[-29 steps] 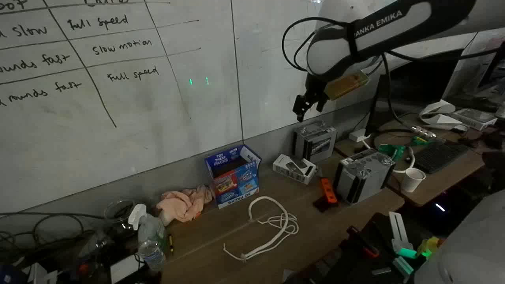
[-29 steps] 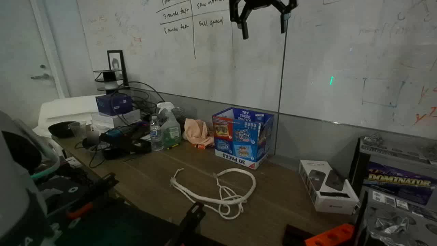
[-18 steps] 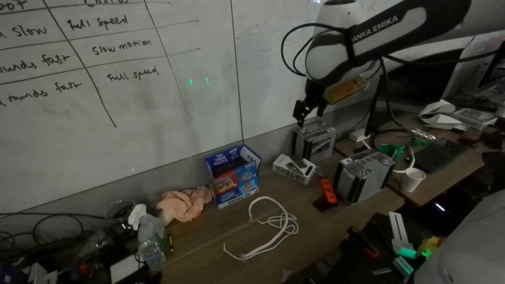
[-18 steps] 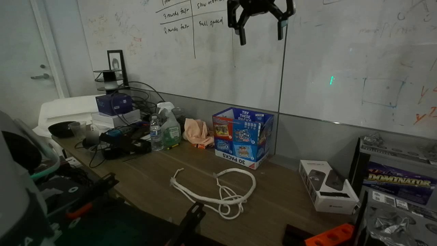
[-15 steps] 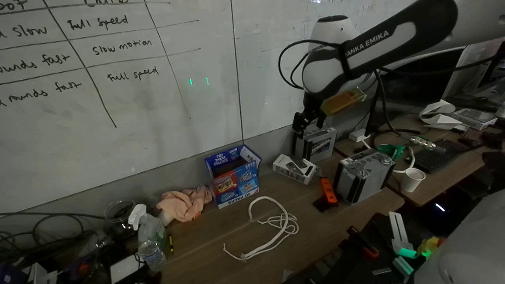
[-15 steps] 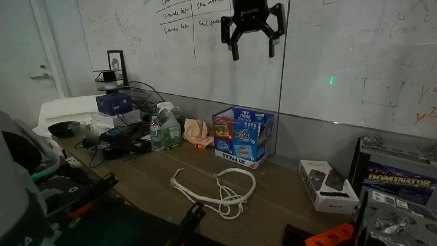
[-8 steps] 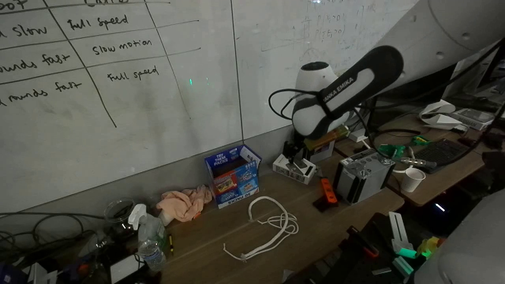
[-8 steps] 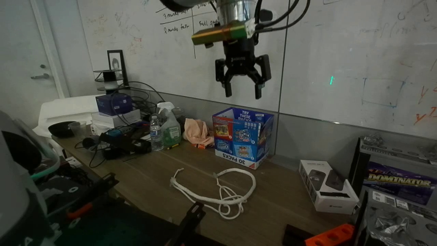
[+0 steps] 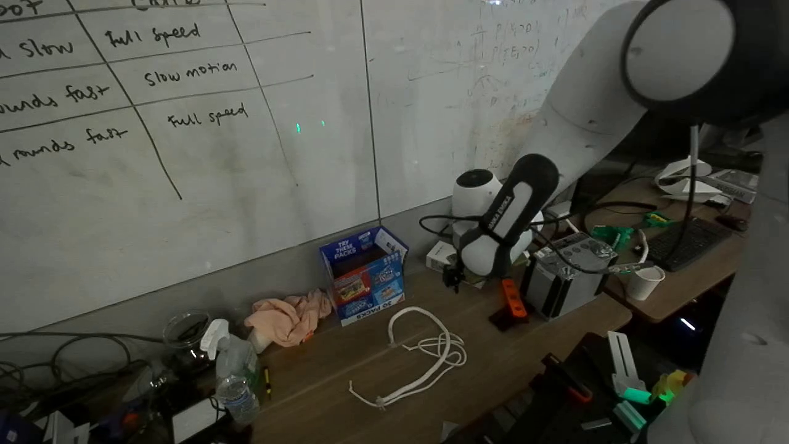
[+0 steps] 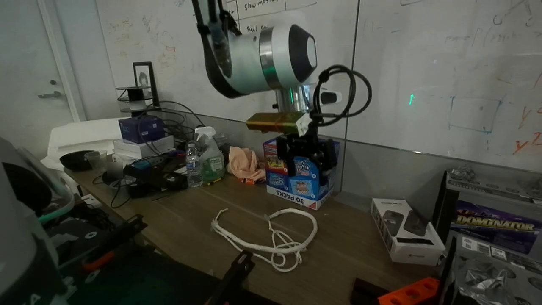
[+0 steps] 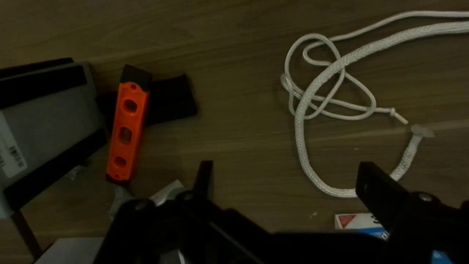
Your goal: Put the white ropes inside the blue box.
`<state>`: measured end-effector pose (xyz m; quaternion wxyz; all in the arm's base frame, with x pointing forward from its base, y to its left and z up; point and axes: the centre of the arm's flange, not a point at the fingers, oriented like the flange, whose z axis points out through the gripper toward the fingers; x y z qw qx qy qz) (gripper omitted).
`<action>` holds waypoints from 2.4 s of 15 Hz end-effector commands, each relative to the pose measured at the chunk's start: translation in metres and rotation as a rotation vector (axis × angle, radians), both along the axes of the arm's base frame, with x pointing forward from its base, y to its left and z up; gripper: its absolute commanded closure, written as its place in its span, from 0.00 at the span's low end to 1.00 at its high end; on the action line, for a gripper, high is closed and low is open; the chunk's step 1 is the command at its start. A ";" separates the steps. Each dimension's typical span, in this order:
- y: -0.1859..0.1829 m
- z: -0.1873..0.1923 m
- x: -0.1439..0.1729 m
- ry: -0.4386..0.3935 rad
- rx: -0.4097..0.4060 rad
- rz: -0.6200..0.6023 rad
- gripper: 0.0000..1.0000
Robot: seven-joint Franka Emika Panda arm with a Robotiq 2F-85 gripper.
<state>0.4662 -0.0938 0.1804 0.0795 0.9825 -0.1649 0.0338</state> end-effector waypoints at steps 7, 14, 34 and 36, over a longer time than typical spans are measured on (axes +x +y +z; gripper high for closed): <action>-0.015 -0.129 0.068 0.101 0.229 -0.007 0.00; -0.040 -0.164 0.086 0.061 0.235 0.083 0.00; -0.026 -0.237 0.080 0.040 0.121 0.099 0.00; -0.024 -0.241 0.081 0.038 0.115 0.094 0.00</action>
